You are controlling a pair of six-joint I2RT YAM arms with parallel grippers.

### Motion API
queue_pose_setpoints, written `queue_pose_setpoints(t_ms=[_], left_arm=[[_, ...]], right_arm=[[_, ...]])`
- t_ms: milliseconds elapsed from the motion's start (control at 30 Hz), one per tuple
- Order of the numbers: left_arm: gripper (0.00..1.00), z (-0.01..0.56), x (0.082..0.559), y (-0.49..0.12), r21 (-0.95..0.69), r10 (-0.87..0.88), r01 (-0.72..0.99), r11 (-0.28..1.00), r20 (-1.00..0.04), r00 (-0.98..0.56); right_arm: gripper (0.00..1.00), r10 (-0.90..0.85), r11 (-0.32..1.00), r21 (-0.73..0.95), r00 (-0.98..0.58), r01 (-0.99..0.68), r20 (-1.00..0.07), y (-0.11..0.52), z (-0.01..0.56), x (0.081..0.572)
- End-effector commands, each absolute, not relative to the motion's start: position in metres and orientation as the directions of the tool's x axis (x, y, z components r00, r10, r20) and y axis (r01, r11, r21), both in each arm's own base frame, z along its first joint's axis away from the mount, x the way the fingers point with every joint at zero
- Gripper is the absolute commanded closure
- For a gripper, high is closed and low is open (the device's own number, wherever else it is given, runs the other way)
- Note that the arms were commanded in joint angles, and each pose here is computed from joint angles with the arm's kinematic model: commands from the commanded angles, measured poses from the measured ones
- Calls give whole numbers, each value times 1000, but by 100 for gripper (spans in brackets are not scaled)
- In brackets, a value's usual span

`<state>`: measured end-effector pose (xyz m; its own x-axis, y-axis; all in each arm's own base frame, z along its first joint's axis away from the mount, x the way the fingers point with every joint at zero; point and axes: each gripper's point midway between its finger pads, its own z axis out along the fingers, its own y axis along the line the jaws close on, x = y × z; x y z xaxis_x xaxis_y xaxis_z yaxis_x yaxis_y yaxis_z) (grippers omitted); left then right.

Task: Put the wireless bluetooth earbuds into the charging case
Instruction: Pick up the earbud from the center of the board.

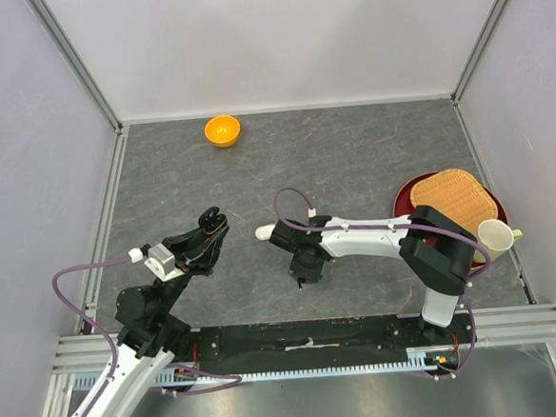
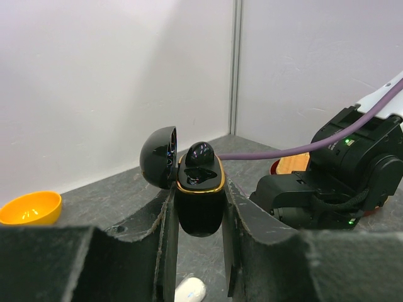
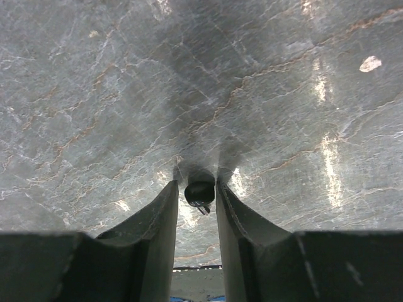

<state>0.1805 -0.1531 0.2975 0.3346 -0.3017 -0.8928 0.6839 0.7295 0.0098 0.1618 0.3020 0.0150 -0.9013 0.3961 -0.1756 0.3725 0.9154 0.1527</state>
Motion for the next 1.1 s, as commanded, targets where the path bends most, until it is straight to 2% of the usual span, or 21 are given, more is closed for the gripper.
queue_pose_setpoints(t_ms=[0, 800, 900, 1000, 1067], left_arm=[[98, 305, 181, -148, 5, -308, 666, 745, -884, 351], [98, 303, 182, -149, 0, -307, 669, 743, -888, 341], [98, 303, 182, -149, 0, -307, 668, 744, -888, 341], [98, 303, 182, -149, 0, -307, 669, 743, -888, 341], [98, 304, 182, -149, 0, -308, 668, 744, -888, 342]], right_arm=[[63, 380, 923, 140, -906, 358, -184, 307, 17, 163], [65, 406, 913, 127, -893, 388, -195, 299, 14, 163], [67, 407, 913, 126, -893, 389, -191, 299, 14, 162], [77, 407, 913, 124, -893, 389, -190, 299, 13, 162], [77, 409, 912, 127, -893, 390, -191, 299, 15, 163]])
